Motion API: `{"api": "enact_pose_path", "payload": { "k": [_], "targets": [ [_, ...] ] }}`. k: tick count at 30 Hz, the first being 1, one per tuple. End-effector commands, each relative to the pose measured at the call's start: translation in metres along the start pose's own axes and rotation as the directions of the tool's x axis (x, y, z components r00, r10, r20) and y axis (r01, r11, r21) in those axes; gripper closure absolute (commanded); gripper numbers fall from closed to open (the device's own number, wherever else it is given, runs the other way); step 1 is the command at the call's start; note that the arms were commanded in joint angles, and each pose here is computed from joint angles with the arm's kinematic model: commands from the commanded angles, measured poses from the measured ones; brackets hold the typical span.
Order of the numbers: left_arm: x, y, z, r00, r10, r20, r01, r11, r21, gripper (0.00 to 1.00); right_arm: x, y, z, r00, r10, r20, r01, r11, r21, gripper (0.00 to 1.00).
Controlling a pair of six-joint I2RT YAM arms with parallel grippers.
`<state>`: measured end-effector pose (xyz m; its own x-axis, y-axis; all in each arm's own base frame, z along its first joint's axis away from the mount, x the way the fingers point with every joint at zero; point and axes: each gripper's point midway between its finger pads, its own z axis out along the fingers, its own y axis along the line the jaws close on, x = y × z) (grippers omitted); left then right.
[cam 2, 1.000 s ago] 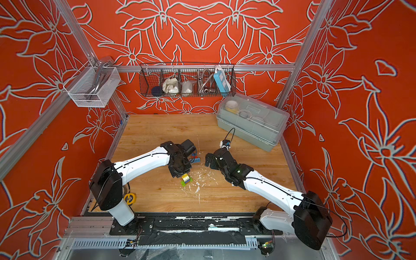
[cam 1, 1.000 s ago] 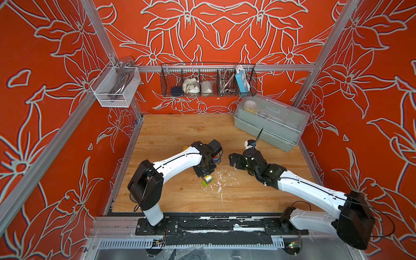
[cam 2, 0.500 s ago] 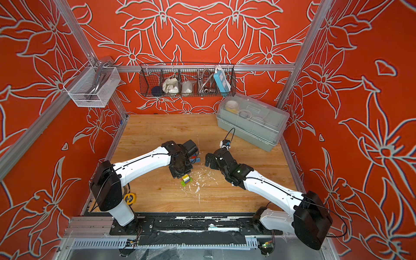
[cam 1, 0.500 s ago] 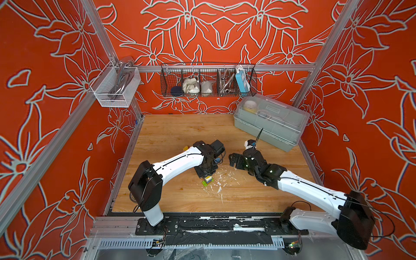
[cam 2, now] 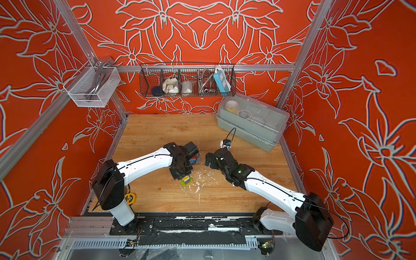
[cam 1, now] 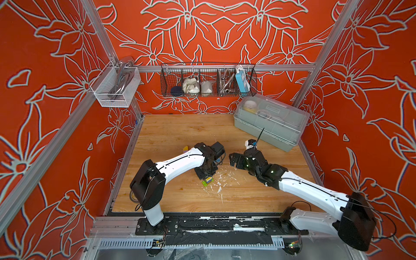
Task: Assemble the number 1 with lego
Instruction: Assemble the lego brick with the lego brick.
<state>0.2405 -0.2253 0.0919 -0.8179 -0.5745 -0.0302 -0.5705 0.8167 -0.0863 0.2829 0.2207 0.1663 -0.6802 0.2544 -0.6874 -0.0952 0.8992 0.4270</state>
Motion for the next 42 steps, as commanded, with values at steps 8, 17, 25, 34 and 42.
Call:
{"api": "enact_pose_path", "payload": {
  "k": [8,17,25,34,42],
  "targets": [
    [-0.004,0.01,0.009,1.0,-0.009,0.015,0.01,0.998,-0.058,0.87,-0.009,0.0,-0.005,1.0,0.0,0.027,0.0,1.0,0.001,0.0],
    [-0.005,0.01,0.013,1.0,0.0,-0.002,0.0,0.995,-0.1,0.87,-0.01,0.001,-0.004,1.0,0.002,0.026,-0.002,1.0,-0.003,0.0],
    [-0.007,0.014,0.01,1.0,-0.027,0.007,0.028,0.992,-0.124,0.87,-0.009,0.003,-0.004,1.0,0.002,0.022,-0.002,1.0,-0.011,0.0],
    [-0.004,0.01,0.016,0.999,-0.044,-0.021,0.041,0.987,-0.157,0.88,-0.01,0.005,-0.006,1.0,0.002,0.024,-0.002,1.0,-0.017,0.0],
    [-0.005,0.021,0.024,0.999,-0.004,-0.033,-0.005,0.962,-0.272,0.88,-0.012,0.006,-0.008,0.999,0.001,0.032,0.0,1.0,-0.026,0.0]
  ]
}}
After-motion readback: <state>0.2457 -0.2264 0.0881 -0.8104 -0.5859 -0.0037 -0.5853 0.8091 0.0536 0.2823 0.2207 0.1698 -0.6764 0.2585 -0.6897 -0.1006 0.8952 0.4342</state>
